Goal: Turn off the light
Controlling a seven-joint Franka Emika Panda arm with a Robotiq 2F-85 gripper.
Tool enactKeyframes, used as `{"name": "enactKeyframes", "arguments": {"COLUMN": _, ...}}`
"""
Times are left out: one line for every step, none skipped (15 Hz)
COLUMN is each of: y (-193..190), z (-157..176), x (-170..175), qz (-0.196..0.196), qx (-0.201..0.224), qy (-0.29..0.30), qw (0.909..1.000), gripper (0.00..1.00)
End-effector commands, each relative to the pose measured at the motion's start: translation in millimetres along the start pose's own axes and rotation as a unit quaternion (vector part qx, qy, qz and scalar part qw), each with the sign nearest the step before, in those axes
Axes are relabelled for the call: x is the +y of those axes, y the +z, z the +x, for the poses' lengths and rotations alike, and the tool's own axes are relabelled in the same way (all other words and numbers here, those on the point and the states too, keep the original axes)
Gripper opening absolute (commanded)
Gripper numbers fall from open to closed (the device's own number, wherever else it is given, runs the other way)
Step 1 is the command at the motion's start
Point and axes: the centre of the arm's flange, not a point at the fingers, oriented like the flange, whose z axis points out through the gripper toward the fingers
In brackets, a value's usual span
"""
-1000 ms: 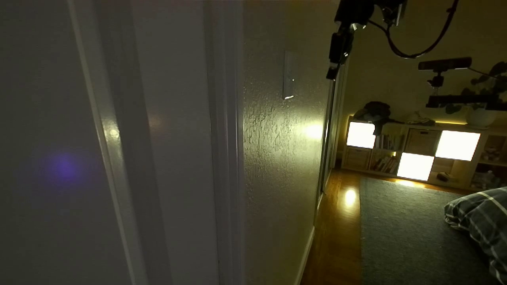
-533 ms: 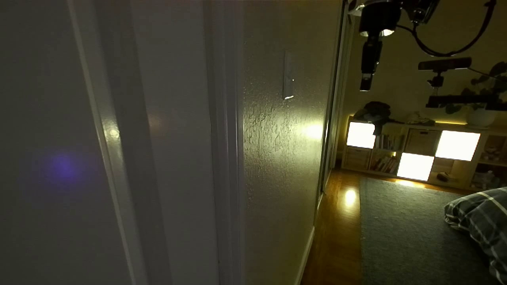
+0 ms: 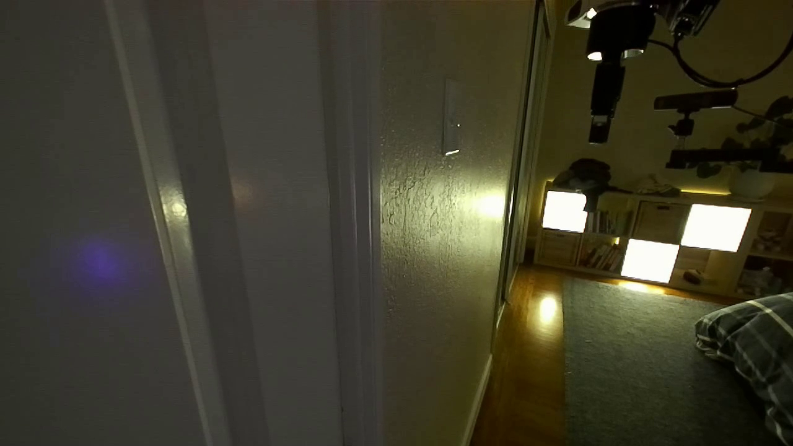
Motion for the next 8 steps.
{"name": "enactKeyframes", "arguments": {"y": -4.2, "z": -26.6, "x": 3.6, "qz": -0.005, "qx": -0.008, "qy": 0.016, "qw": 0.9998, "gripper": 0.81}}
{"name": "enactKeyframes", "arguments": {"y": -4.1, "z": -28.2, "x": 5.3, "qz": -0.005, "qx": -0.009, "qy": 0.019, "qw": 0.9998, "gripper": 0.88}}
{"name": "enactKeyframes", "arguments": {"y": -4.3, "z": -29.6, "x": 7.1, "qz": -0.004, "qx": -0.009, "qy": 0.021, "qw": 0.9997, "gripper": 0.94}}
{"name": "enactKeyframes", "arguments": {"y": -4.5, "z": -30.6, "x": 8.7, "qz": -0.001, "qx": -0.01, "qy": 0.027, "qw": 0.9996, "gripper": 0.98}}
{"name": "enactKeyframes", "arguments": {"y": -0.2, "z": -10.1, "x": 10.2, "qz": 0.002, "qx": -0.001, "qy": 0.012, "qw": 0.9999, "gripper": 0.82}}
{"name": "enactKeyframes", "arguments": {"y": 0.2, "z": -11.5, "x": 11.8, "qz": 0.003, "qx": -0.003, "qy": 0.013, "qw": 0.9999, "gripper": 0.89}}
{"name": "enactKeyframes", "arguments": {"y": 0.3, "z": -12.2, "x": 12.5, "qz": 0.003, "qx": -0.004, "qy": 0.014, "qw": 0.9999, "gripper": 0.96}}
{"name": "enactKeyframes", "arguments": {"y": 0.4, "z": -12.5, "x": 12.8, "qz": 0.004, "qx": -0.004, "qy": 0.015, "qw": 0.9999, "gripper": 0.99}}
